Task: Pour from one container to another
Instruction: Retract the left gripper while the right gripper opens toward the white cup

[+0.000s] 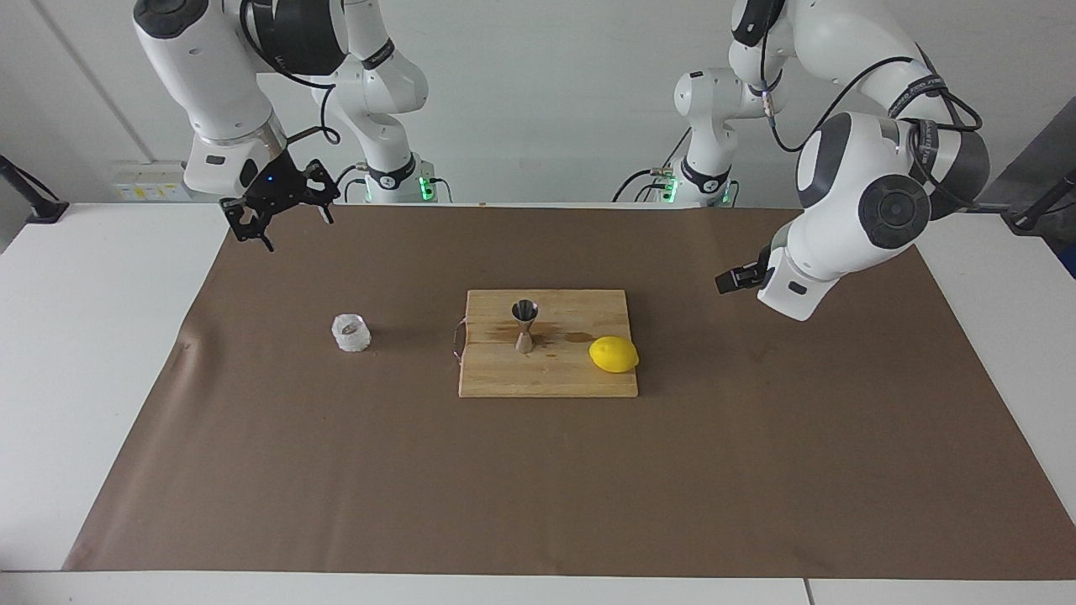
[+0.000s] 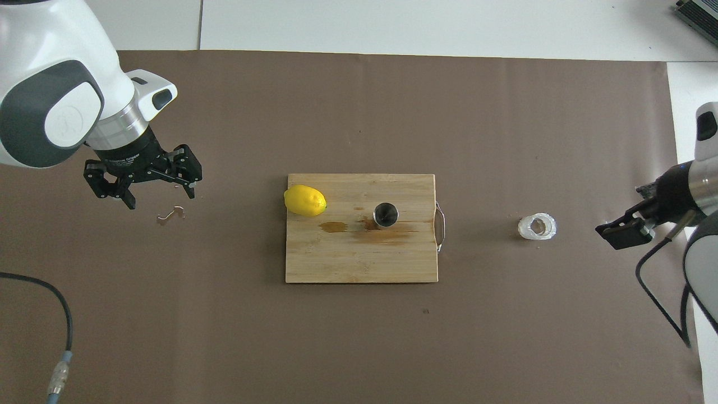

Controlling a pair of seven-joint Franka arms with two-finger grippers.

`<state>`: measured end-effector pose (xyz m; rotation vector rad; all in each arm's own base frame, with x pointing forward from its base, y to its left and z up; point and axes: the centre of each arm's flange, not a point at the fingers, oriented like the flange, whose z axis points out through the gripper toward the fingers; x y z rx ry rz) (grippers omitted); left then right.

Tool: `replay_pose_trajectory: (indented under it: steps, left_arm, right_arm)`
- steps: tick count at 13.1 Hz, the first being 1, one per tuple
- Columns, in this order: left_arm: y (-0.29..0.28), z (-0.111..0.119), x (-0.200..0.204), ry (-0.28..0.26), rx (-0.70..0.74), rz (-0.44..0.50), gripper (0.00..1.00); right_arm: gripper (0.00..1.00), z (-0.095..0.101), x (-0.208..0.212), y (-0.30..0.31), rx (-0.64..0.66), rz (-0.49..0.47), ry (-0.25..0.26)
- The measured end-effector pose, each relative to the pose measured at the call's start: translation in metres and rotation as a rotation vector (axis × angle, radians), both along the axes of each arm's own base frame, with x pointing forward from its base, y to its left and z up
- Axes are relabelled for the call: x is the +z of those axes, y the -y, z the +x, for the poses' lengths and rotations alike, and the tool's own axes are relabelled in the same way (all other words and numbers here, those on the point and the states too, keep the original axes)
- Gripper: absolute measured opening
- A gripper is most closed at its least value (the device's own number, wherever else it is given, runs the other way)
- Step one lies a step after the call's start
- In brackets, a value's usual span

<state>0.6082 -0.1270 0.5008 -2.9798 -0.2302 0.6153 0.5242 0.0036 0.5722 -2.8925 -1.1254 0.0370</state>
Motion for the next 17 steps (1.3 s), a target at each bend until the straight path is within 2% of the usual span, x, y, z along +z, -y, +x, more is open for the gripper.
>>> replay_pose_trajectory:
  steps: [4, 8, 11, 15, 17]
  left_arm:
    - [-0.048, 0.008, 0.012, 0.039, -0.005, -0.023, 1.00]
    - [-0.039, 0.006, 0.005, 0.117, -0.023, -0.023, 1.00]
    - [-0.042, 0.002, -0.003, 0.134, -0.057, -0.028, 1.00]
    - [-0.069, 0.002, -0.001, 0.166, -0.086, -0.038, 1.00]
    - [-0.076, -0.008, 0.005, 0.193, -0.093, -0.060, 1.00]
  right_arm:
    - [1.00, -0.002, -0.037, 0.033, 0.195, 0.132, 0.026]
    - [1.00, -0.005, -0.080, 0.064, 0.356, 0.246, 0.091]
    - [1.00, -0.004, -0.135, 0.080, 0.487, 0.345, 0.124]
    - [1.00, -0.002, -0.193, 0.097, 0.641, 0.433, 0.174]
    - [1.00, -0.001, -0.210, 0.100, 0.701, 0.444, 0.189]
